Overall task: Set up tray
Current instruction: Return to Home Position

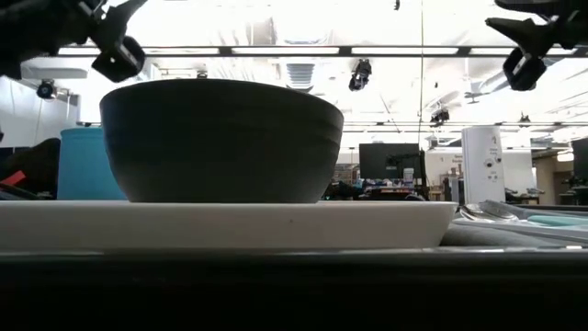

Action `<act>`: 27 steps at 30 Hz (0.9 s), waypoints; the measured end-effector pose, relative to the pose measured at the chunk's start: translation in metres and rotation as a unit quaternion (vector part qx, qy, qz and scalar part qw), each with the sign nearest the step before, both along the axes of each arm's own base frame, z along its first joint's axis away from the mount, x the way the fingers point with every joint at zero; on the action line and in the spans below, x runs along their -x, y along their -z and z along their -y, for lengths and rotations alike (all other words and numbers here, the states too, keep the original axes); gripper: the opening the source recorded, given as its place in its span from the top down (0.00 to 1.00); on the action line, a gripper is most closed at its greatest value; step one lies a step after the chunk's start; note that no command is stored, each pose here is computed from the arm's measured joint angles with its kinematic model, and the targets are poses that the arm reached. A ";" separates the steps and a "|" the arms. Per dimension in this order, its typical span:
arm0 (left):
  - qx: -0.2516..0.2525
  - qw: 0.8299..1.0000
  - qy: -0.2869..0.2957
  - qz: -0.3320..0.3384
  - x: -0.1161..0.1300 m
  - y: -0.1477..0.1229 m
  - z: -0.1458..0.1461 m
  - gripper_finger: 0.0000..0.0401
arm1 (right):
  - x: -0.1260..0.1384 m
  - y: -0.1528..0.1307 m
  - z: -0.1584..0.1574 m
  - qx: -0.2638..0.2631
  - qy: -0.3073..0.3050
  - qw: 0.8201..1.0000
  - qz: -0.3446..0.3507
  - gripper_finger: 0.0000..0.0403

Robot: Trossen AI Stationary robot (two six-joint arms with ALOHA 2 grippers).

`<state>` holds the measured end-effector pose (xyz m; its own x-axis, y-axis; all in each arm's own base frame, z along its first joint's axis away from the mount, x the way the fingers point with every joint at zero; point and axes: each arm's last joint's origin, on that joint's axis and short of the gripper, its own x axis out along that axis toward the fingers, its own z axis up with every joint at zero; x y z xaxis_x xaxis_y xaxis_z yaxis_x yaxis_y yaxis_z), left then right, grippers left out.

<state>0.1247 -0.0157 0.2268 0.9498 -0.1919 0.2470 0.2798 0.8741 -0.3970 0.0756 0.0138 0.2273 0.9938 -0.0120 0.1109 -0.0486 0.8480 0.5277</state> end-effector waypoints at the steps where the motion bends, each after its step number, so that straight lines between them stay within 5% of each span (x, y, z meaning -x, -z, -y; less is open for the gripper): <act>1: 0.001 1.000 0.000 0.003 0.002 0.002 0.000 0.79 | 0.001 -0.001 0.001 0.002 0.004 1.000 -0.001 0.79; 9: 0.010 0.999 0.002 0.036 0.019 0.026 -0.002 0.79 | 0.004 -0.003 0.002 0.016 0.011 0.999 -0.031 0.82; 27: -0.005 1.000 -0.001 -0.011 0.026 0.037 -0.003 0.79 | 0.002 0.003 0.002 0.080 0.029 0.995 -0.052 0.79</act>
<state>0.0987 -0.0130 0.1893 0.9553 -0.1921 0.2249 0.2694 0.8791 -0.3933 0.0731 0.0113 0.2239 0.9981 -0.0594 0.0135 0.0497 0.9217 0.3848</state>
